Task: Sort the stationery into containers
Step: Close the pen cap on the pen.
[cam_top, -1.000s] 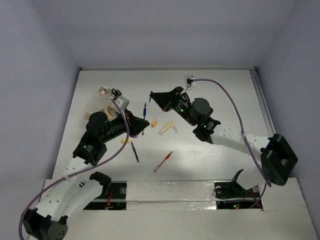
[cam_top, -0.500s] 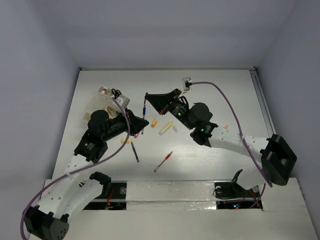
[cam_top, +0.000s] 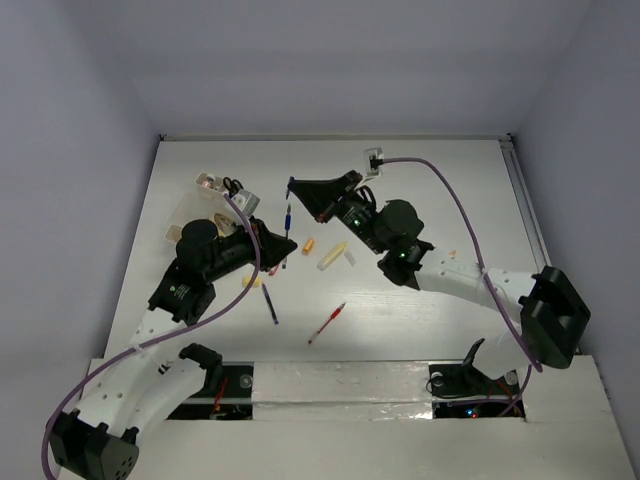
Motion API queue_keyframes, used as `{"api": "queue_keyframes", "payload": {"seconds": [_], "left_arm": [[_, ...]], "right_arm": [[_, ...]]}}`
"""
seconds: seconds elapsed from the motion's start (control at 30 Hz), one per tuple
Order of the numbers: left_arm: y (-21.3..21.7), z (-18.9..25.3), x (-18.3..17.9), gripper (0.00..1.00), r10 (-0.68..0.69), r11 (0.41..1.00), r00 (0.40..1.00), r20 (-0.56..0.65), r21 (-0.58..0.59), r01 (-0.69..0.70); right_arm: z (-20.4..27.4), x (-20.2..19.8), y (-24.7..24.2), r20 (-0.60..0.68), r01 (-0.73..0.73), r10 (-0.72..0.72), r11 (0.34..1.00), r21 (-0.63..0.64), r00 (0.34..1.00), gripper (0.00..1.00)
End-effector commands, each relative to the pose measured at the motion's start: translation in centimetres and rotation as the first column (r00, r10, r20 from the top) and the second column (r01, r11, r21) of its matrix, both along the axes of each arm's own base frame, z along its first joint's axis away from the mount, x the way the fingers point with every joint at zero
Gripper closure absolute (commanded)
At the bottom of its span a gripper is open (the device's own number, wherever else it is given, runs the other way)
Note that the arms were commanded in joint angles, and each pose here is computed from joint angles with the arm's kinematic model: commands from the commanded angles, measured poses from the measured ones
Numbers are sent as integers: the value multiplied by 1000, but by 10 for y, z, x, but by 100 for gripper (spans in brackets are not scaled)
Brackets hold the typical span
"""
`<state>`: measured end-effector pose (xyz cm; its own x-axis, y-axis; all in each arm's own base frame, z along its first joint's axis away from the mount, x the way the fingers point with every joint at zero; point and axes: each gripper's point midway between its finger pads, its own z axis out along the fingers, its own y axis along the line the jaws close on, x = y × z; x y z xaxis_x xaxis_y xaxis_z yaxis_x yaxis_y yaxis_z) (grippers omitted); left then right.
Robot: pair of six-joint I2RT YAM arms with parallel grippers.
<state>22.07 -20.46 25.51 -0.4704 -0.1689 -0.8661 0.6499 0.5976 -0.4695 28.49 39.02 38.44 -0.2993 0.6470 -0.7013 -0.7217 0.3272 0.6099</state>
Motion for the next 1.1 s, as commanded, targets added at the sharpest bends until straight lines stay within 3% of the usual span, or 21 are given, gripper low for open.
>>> {"api": "queue_keyframes", "payload": {"seconds": [0.0, 0.6, 1.07], "left_arm": [[0, 5, 3, 100, -3, 1000, 999, 33, -1, 3], [5, 19, 0, 100, 16, 1000, 996, 92, -13, -15], [9, 14, 6, 100, 47, 999, 996, 72, -1, -47]], "right_arm": [[44, -2, -5, 81, 24, -30, 997, 71, 996, 100], [11, 13, 4, 38, 69, -68, 997, -36, 997, 100], [2, 2, 10, 25, 0, 1, 999, -49, 1000, 100]]}}
